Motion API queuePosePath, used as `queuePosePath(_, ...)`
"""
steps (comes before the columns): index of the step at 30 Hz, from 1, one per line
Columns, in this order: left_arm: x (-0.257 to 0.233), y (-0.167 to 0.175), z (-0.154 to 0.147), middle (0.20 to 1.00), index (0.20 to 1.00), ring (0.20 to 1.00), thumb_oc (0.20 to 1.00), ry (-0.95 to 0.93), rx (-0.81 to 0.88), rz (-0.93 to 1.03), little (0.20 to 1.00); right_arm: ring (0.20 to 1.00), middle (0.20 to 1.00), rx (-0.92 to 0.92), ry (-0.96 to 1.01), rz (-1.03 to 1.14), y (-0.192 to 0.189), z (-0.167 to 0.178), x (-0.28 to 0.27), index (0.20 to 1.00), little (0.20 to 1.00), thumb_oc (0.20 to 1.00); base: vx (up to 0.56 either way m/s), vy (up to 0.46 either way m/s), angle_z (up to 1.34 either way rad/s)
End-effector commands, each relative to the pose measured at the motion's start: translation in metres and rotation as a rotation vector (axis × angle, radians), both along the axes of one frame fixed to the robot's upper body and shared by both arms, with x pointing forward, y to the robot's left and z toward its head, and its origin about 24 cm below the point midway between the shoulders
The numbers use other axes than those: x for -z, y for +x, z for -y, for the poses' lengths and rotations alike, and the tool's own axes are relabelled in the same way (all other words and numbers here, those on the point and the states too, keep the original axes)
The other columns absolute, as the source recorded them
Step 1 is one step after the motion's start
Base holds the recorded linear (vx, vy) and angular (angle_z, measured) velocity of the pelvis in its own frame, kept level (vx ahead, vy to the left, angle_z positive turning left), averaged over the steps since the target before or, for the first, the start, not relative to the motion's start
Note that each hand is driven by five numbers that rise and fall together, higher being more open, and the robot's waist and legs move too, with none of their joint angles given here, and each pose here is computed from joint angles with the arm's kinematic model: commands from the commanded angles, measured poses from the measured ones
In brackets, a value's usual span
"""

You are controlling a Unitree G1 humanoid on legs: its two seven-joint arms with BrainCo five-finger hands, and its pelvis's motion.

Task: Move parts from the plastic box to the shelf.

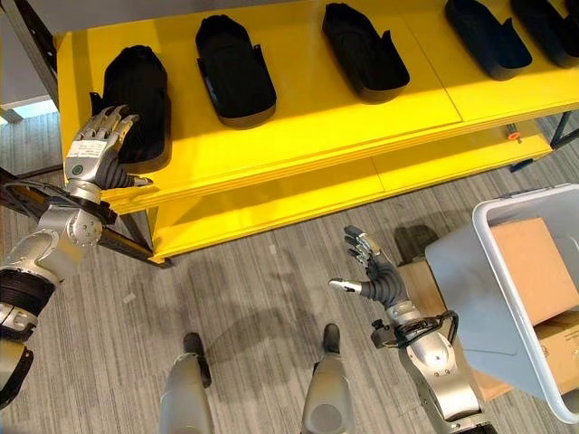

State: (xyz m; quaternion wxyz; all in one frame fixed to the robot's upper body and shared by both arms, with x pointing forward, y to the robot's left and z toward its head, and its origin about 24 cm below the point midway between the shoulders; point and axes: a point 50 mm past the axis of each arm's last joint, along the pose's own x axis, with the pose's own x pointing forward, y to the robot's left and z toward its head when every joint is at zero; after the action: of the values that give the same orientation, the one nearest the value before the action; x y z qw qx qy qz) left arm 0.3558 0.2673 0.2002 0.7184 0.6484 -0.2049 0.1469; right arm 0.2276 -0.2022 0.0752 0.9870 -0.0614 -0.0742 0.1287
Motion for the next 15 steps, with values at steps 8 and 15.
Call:
queuePosePath(8,-0.026,0.022,-0.013,1.0,1.0,1.0,1.0,-0.179,-0.079,0.003,1.0,1.0,1.0,-0.04,-0.012,0.132,-0.001,0.004,-0.027,1.0,1.0,1.0,0.0,0.019,-0.05)
queuePosePath(15,-0.033,0.026,-0.013,1.0,1.0,1.0,1.0,-0.225,-0.072,-0.013,1.0,1.0,1.0,-0.042,-0.01,0.135,-0.003,0.005,-0.029,1.0,1.0,1.0,0.0,0.0,0.0)
